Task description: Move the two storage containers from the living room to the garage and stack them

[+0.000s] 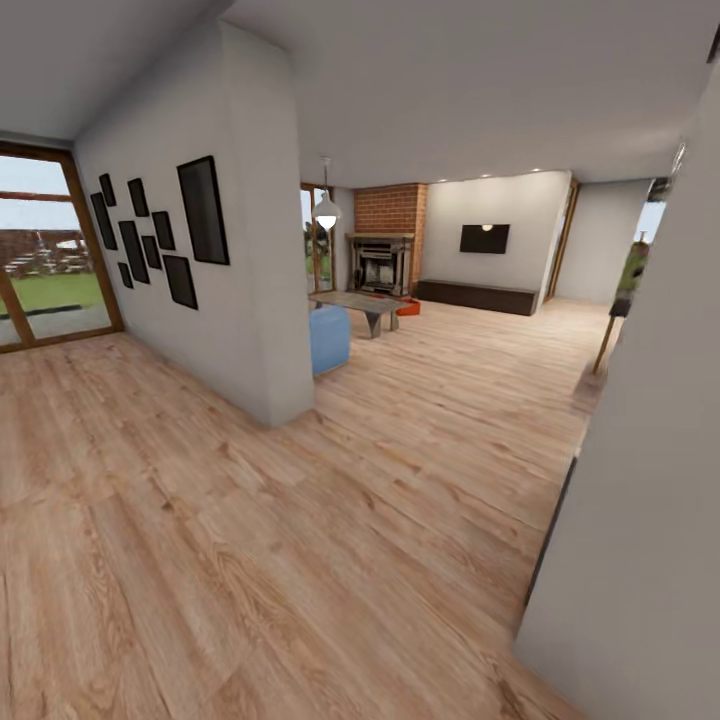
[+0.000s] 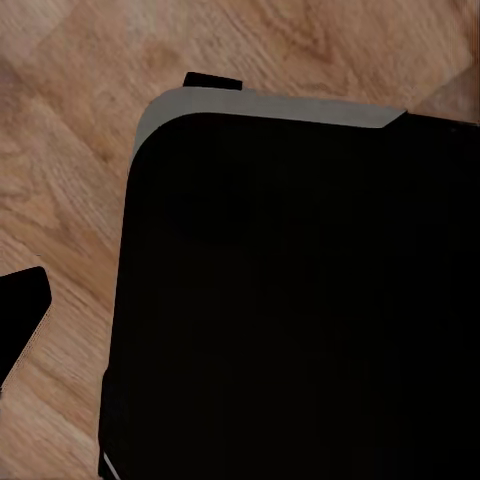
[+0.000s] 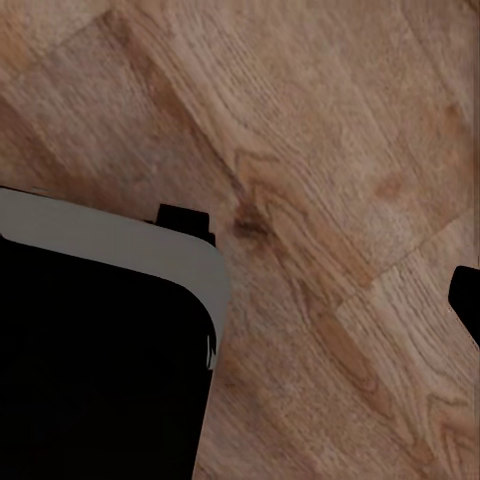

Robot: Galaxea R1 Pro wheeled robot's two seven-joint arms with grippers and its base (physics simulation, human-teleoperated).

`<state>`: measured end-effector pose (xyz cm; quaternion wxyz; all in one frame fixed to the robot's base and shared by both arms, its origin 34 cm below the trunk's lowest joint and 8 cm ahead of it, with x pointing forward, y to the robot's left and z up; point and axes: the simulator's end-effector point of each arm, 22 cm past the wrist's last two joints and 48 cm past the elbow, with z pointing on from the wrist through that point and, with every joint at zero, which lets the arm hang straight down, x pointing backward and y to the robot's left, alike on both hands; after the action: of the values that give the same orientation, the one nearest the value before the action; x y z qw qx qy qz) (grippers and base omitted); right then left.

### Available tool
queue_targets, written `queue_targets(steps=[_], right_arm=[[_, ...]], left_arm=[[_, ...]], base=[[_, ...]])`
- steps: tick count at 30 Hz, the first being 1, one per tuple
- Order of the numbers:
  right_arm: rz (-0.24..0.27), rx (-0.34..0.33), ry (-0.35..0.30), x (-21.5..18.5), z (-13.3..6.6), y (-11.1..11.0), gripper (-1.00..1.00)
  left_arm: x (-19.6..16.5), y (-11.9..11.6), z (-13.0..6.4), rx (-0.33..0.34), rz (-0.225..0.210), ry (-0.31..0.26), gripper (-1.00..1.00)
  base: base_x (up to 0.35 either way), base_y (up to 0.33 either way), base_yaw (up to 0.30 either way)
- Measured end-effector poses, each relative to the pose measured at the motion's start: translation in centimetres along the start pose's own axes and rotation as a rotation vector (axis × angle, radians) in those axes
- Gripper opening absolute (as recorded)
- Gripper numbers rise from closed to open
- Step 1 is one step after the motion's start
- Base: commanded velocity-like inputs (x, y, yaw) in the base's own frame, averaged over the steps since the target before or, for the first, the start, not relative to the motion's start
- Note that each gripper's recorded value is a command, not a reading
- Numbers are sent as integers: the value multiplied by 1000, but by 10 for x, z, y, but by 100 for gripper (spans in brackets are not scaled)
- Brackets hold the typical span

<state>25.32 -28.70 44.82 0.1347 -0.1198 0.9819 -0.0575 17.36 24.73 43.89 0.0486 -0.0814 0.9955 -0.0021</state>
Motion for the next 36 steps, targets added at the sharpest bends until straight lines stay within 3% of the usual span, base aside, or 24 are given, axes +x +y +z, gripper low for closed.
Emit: queue_targets(steps=[36], right_arm=[[-8, -2, 7, 1, 0, 1, 100]], left_arm=[[0, 0, 0, 0, 1, 0, 100]], base=[[324, 0, 0]])
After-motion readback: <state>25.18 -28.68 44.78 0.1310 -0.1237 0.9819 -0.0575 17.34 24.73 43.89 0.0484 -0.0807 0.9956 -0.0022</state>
